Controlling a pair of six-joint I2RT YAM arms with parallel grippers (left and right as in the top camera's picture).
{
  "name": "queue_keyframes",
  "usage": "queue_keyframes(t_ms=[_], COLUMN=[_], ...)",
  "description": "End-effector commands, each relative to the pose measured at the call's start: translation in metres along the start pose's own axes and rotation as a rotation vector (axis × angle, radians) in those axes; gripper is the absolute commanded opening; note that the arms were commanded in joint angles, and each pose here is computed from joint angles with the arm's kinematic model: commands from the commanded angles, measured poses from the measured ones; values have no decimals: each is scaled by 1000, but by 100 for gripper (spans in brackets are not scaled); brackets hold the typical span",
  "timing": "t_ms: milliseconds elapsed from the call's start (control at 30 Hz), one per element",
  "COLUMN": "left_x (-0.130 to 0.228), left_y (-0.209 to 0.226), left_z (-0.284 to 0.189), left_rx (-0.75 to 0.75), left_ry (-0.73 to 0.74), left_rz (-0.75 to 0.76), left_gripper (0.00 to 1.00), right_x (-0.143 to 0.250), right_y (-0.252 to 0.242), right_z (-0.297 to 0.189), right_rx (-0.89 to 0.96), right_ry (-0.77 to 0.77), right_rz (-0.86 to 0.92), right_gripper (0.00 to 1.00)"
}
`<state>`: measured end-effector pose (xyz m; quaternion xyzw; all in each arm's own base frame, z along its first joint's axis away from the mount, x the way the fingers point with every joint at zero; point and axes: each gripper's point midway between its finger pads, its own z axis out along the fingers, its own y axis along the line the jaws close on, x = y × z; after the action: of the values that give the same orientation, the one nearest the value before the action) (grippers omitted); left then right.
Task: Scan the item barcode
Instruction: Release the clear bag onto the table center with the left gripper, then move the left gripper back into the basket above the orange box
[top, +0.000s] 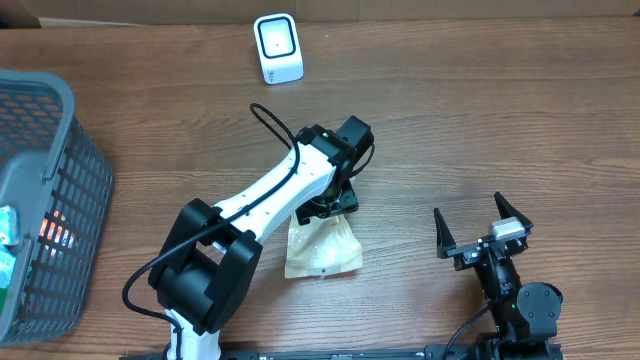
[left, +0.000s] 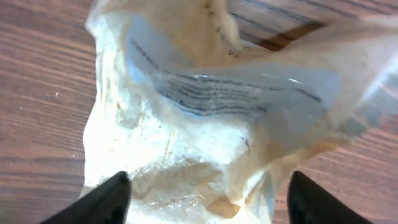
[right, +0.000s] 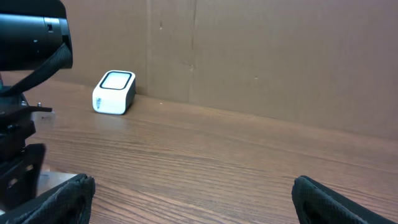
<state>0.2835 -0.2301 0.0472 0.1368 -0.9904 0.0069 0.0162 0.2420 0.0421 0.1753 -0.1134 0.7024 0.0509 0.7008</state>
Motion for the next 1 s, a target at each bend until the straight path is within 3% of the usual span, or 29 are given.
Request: queue_keyframes(t_ms=[0,233,500,567,700,967], left_x=[-10,-34,-69,-78,-94,-98], left_y=[-18,-36,-11,6,58,196], left_z=[-20,-89,-216,-247,-301,-348], left_rx=[69,127,231,259,282,218], left_ry=[-23,-140,-337,-396,-526,-644], left_rz=[57,176,224,210,124,-186], left_gripper=[75,74,74,75,95,97], right_x=[2,2,2,2,2,2], right_y=[0,0,0,0,0,0], right_z=[0,0,0,0,0,0], right_rx=[3,3,3,3,3,3], right_ry=[-4,-4,-4,-4,-4,-4], right_rz=[5,5,5,5,5,5], right_gripper=[100,100,100,100,100,100])
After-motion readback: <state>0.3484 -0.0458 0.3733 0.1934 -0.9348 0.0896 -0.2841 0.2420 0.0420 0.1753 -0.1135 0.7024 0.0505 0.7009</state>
